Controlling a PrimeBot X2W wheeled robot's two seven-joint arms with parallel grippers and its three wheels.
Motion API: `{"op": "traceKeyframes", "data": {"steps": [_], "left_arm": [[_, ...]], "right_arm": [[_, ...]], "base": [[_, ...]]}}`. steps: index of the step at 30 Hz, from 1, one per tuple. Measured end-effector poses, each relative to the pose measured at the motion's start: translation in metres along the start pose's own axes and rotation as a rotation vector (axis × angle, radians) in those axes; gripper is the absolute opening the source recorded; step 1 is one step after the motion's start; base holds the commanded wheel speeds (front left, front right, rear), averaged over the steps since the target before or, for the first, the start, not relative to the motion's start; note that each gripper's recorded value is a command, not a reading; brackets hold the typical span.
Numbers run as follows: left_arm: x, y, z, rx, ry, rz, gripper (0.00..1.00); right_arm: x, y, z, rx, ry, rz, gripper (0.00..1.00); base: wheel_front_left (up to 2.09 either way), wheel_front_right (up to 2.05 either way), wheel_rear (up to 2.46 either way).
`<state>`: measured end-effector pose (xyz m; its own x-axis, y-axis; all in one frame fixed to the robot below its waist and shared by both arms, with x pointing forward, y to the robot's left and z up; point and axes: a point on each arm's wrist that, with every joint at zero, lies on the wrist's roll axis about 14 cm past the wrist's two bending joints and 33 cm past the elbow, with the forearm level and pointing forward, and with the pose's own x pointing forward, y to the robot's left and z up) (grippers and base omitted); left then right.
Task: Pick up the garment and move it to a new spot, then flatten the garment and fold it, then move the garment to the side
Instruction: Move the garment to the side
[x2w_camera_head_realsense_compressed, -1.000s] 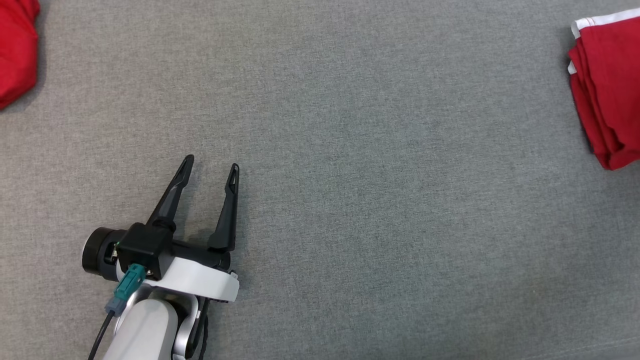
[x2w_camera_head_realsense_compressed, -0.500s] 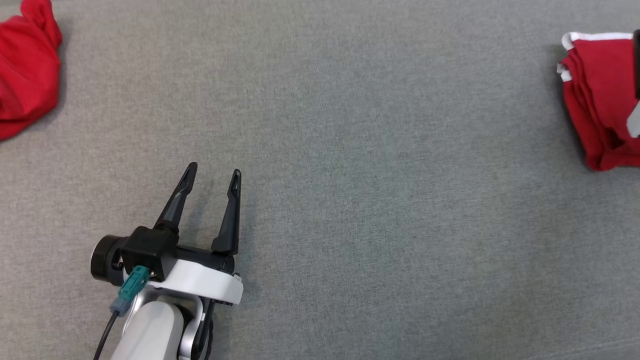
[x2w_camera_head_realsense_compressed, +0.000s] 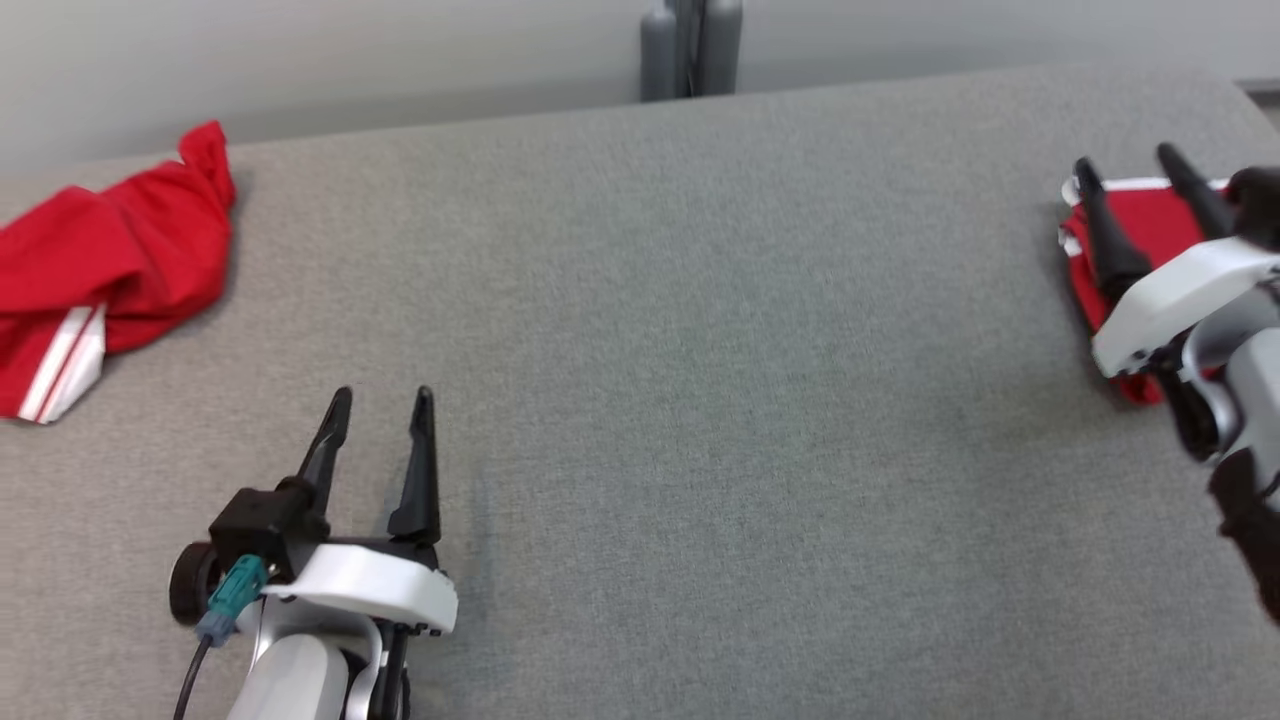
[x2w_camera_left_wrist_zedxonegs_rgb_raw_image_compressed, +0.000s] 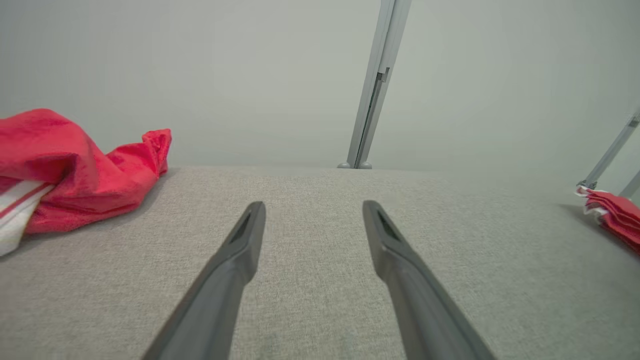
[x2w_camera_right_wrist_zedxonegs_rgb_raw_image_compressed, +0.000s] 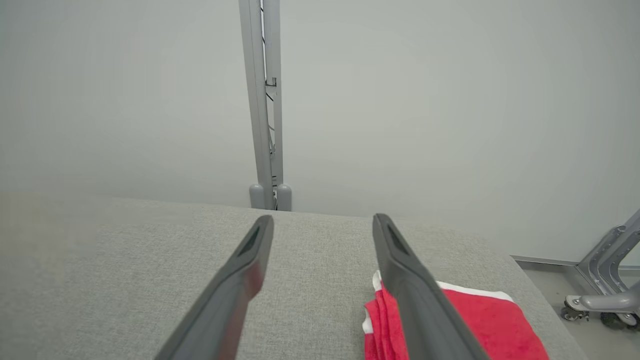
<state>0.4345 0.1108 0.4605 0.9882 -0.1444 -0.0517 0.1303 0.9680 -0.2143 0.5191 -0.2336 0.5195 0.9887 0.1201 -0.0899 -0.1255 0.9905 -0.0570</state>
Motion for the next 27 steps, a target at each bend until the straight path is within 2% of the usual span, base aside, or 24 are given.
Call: {"op": "traceKeyframes", "data": {"steps": [5,11,20,27], "left_arm": [[-0.016,0.010,0.011,-0.005,-0.028,0.041,1.00],[-0.041,0.025,0.019,-0.015,-0.050,0.104,1.00],[-0.073,0.041,0.024,-0.013,-0.068,0.177,1.00],[-0.080,0.038,0.021,-0.012,-0.062,0.174,1.00]], "right_arm": [[-0.011,0.029,0.020,0.074,-0.098,0.037,1.00],[-0.037,0.075,0.016,0.154,-0.164,0.078,1.00],[-0.086,0.101,-0.011,0.204,-0.167,0.037,1.00],[-0.107,0.117,-0.018,0.222,-0.161,0.071,1.00]], "base": [[0.00,0.00,0.00],[0.00,0.00,0.00],[0.00,0.00,0.00],[0.00,0.00,0.00]]}}
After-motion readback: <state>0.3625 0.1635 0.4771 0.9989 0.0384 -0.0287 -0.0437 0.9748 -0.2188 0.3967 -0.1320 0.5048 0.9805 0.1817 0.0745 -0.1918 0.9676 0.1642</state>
